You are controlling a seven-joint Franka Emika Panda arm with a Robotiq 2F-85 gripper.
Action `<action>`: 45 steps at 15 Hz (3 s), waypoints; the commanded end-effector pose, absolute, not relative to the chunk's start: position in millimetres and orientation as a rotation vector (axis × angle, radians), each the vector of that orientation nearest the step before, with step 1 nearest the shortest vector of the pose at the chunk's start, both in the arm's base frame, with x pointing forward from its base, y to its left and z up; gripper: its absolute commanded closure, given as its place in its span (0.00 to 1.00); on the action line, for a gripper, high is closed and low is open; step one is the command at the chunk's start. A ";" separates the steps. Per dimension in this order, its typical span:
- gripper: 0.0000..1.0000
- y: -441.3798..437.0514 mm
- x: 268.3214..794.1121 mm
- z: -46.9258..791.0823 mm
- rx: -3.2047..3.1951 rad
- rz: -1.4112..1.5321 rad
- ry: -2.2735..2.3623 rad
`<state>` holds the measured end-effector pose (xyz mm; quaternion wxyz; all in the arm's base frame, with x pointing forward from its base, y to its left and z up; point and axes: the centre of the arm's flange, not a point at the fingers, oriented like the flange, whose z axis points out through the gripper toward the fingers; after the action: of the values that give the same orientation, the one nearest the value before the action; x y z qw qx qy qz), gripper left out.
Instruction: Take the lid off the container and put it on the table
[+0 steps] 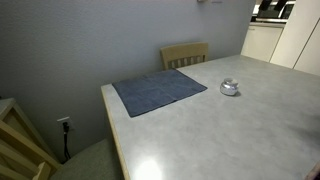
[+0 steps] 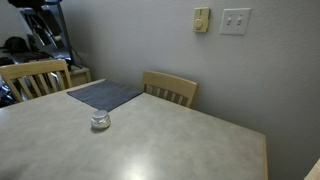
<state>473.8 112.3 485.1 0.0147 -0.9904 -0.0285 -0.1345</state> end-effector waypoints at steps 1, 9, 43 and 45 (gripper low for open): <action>0.00 82.0 496.9 471.2 -3.003 -0.429 -0.033; 0.00 49.1 501.8 447.0 -2.959 -0.344 0.030; 0.00 18.2 606.0 294.2 -3.026 0.085 0.396; 0.00 17.1 604.6 281.7 -3.014 0.127 0.390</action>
<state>599.9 23.6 293.8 0.0453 -0.9900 0.1323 0.0174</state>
